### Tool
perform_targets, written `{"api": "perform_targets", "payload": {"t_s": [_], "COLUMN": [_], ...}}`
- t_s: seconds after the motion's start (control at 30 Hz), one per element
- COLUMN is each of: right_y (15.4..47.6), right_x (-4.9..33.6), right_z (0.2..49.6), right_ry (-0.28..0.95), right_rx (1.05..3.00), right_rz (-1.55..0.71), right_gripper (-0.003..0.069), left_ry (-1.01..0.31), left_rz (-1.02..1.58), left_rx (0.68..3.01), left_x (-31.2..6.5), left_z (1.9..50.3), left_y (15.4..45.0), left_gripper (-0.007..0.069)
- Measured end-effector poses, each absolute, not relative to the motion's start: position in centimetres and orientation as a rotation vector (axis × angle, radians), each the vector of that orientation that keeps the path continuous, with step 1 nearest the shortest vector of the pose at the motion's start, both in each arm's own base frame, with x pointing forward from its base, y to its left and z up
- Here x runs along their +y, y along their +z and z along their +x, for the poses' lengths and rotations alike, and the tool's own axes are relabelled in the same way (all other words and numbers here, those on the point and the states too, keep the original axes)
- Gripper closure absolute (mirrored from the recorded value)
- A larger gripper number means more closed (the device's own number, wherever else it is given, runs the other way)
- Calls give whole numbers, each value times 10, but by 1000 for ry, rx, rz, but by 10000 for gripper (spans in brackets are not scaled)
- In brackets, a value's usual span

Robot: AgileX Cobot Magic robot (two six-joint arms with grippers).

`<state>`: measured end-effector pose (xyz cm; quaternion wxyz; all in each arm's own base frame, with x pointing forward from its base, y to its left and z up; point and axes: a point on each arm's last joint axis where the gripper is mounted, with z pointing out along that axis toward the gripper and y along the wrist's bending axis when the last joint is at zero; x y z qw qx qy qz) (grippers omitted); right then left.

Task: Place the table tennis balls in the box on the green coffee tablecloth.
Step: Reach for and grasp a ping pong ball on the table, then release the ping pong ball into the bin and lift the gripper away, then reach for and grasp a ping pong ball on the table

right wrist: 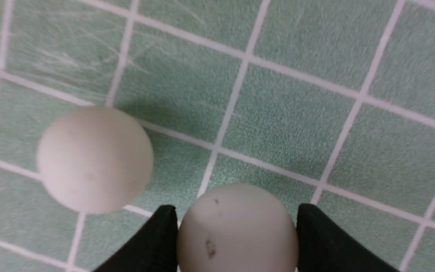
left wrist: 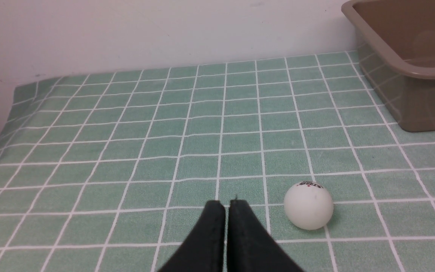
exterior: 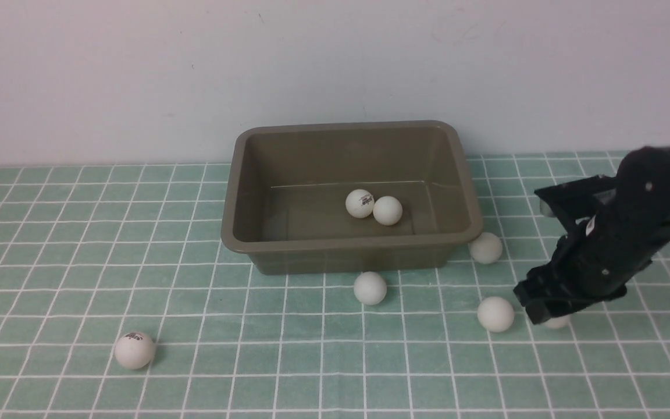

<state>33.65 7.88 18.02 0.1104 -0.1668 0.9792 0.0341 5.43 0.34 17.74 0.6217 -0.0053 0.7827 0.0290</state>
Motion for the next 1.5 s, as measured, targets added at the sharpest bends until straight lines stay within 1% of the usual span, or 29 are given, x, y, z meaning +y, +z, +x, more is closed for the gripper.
{"api": "perform_targets", "payload": {"t_s": [0.07, 0.13, 0.17, 0.27, 0.3, 0.4, 0.5, 0.57, 0.63, 0.73, 0.8, 0.87, 0.97, 1.03, 1.1, 1.17, 1.2, 1.23, 1.27, 1.37, 1.43, 1.5], "right_y": [200, 231, 234, 274, 290, 316, 317, 305, 285, 263, 242, 233, 219, 216, 217, 232, 240, 242, 254, 299, 327, 345], "right_x": [81, 87, 88, 102, 110, 136, 148, 162, 171, 177, 180, 181, 182, 182, 182, 184, 185, 185, 185, 182, 171, 158], "right_z": [345, 358, 359, 373, 378, 390, 399, 408, 417, 423, 428, 431, 434, 435, 435, 438, 439, 439, 439, 441, 437, 429], "right_ry": [109, 150, 155, 226, 250, 303, 315, 330, 342, 360, 362, 361, 357, 357, 357, 364, 367, 368, 368, 302, 254, 217], "right_rx": [2891, 2850, 2850, 2722, 2652, 2480, 2436, 2437, 2478, 2533, 2579, 2594, 2618, 2620, 2616, 2595, 2583, 2581, 2583, 2502, 2466, 2456], "right_rz": [-501, -489, -490, -503, -522, -577, -596, -624, -649, -686, -719, -732, -750, -753, -753, -764, -770, -773, -796, -823, -748, -688], "right_gripper": [296, 296, 296, 296, 296, 296, 296, 296, 296, 296, 296, 294, 263, 223, 211, 189, 187, 187, 186, 185, 185, 185], "left_ry": [67, 67, 67, 67, 67, 67, 67, 67, 67, 67, 67, 67, 67, 67, 67, 67, 67, 67, 67, 67, 67, 67], "left_rz": [-12, -12, -12, -12, -12, -12, -12, -12, -12, -12, -12, -12, -12, -12, -12, -12, -12, -12, -12, -12, -12, -12], "left_rx": [1798, 1798, 1798, 1798, 1798, 1798, 1798, 1798, 1798, 1798, 1798, 1798, 1798, 1798, 1798, 1798, 1798, 1798, 1798, 1798, 1798, 1798], "left_x": [3, 3, 3, 3, 3, 3, 3, 3, 3, 3, 3, 3, 3, 3, 3, 3, 3, 3, 3, 3, 3, 3], "left_z": [54, 54, 54, 54, 54, 54, 54, 54, 54, 54, 54, 54, 54, 54, 54, 54, 54, 54, 54, 54, 54, 54], "left_y": [177, 177, 177, 177, 177, 177, 177, 177, 177, 177, 177, 177, 177, 177, 177, 177, 177, 177, 177, 177, 177, 177], "left_gripper": [629, 629, 629, 629, 629, 629, 629, 629, 629, 629, 629, 629, 629, 629, 629, 629, 629, 629, 629, 629, 629, 629]}}
